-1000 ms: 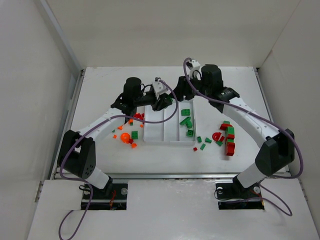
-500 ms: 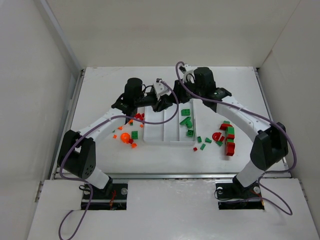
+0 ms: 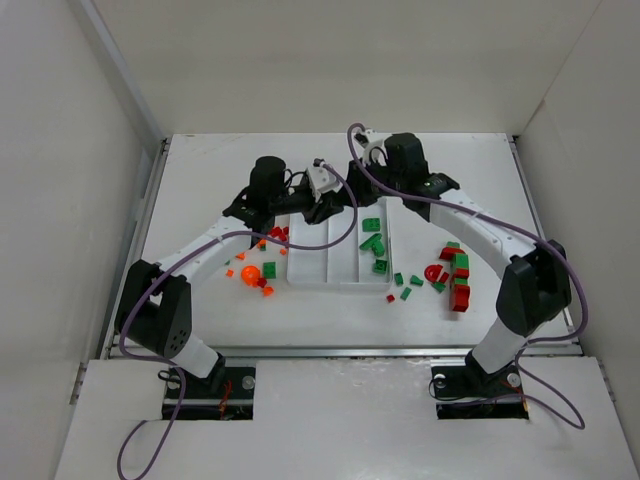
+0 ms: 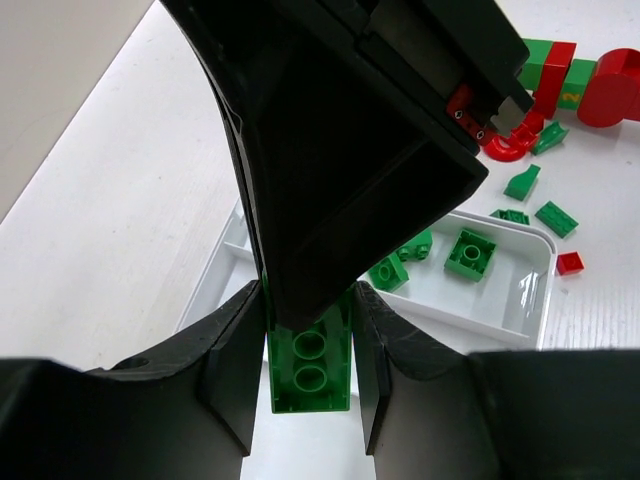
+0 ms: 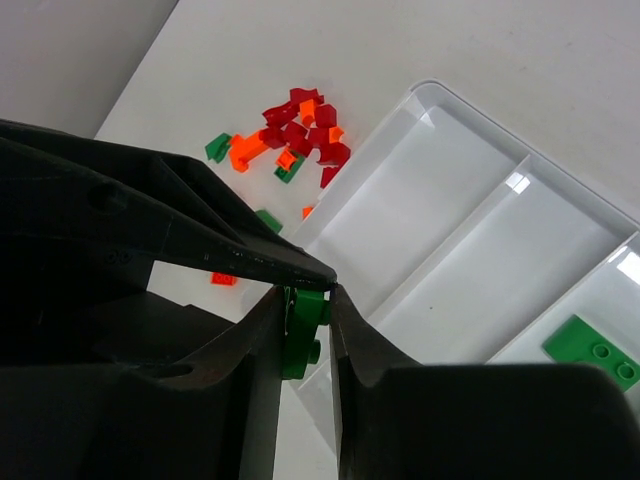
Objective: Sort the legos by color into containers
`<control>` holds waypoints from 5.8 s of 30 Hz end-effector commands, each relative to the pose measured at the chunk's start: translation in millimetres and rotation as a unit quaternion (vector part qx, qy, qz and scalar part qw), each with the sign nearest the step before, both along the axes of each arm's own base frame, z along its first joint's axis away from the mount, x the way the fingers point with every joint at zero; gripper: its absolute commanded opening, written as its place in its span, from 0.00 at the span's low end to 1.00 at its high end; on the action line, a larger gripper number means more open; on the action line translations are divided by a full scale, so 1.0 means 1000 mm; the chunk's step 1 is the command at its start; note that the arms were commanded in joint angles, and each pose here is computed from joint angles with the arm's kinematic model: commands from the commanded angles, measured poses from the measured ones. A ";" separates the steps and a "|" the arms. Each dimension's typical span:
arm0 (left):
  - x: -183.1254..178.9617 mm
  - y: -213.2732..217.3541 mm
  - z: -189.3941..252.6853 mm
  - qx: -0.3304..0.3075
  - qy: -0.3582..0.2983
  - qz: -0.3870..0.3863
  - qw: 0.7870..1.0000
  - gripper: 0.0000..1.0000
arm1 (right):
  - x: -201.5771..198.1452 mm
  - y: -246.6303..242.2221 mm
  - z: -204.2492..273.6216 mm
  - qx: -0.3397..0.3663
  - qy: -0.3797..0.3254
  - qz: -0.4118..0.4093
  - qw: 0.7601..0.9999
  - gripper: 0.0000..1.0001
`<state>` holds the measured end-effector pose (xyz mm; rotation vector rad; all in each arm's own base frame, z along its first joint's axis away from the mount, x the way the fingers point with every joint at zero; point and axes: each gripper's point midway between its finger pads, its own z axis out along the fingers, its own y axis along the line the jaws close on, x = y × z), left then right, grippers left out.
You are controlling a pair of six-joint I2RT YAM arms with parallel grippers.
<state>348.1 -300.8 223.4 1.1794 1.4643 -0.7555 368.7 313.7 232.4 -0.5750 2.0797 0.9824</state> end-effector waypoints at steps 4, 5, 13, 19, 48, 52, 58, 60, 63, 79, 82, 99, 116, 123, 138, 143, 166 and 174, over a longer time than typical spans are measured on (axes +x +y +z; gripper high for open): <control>-0.003 -0.006 0.033 -0.021 -0.049 -0.014 0.998 0.62 | -0.014 0.012 0.018 0.013 -0.030 0.049 0.998 0.00; -0.003 -0.005 0.031 -0.019 -0.045 -0.014 0.999 0.72 | -0.010 0.010 0.017 0.005 -0.037 0.038 0.999 0.00; 0.000 0.012 0.007 -0.016 0.002 0.063 0.998 0.99 | 0.025 -0.040 -0.018 -0.050 -0.041 -0.081 0.995 0.00; 0.015 0.043 -0.013 0.004 0.015 0.175 0.985 0.99 | 0.066 -0.104 -0.049 -0.163 -0.049 -0.242 0.955 0.00; 0.011 0.059 -0.032 0.025 0.019 0.206 0.978 0.99 | 0.084 -0.116 -0.121 -0.443 -0.115 -0.304 0.835 0.31; 0.012 0.058 -0.030 0.025 0.012 0.205 0.978 0.99 | 0.082 -0.106 -0.113 -0.414 -0.112 -0.297 0.853 0.50; 0.012 0.059 -0.030 0.027 0.008 0.204 0.979 0.99 | 0.079 -0.085 -0.102 -0.365 -0.108 -0.264 0.886 0.53; 0.012 0.059 -0.030 0.029 0.004 0.203 0.979 0.99 | 0.078 -0.086 -0.096 -0.350 -0.104 -0.265 0.892 0.53; 0.012 0.059 -0.030 0.029 0.004 0.203 0.979 0.99 | 0.079 -0.093 -0.092 -0.314 -0.083 -0.283 0.903 0.53; 0.033 0.074 -0.026 -0.030 0.023 0.303 0.952 0.99 | 0.046 -0.206 -0.019 -0.156 -0.049 -0.397 0.903 1.00; 0.038 0.080 -0.011 -0.059 0.019 0.330 0.942 0.99 | 0.025 -0.234 -0.026 -0.160 -0.021 -0.422 0.892 1.00; 0.030 0.119 -0.042 -0.021 0.028 0.411 0.911 0.99 | -0.016 -0.312 -0.140 -0.171 0.198 -0.472 0.842 0.76; 0.025 0.125 -0.044 -0.018 0.011 0.412 0.911 0.99 | -0.003 -0.323 -0.192 -0.244 0.265 -0.448 0.818 0.68; 0.027 0.122 -0.043 -0.020 0.005 0.407 0.913 0.99 | -0.019 -0.326 -0.199 -0.268 0.271 -0.448 0.809 0.64; 0.027 0.121 -0.041 -0.021 0.000 0.402 0.916 0.99 | -0.003 -0.322 -0.179 -0.255 0.244 -0.447 0.822 0.08; 0.026 0.119 -0.041 -0.018 -0.002 0.396 0.918 0.99 | 0.019 -0.319 -0.138 -0.243 0.180 -0.456 0.837 0.00; -0.036 -0.016 0.049 -0.131 0.026 -0.048 0.990 0.99 | 0.049 -0.187 0.065 -0.083 -0.139 -0.401 0.902 0.00; -0.036 -0.046 0.087 -0.197 0.053 -0.079 0.976 0.99 | 0.035 -0.134 0.107 -0.029 -0.187 -0.358 0.914 0.00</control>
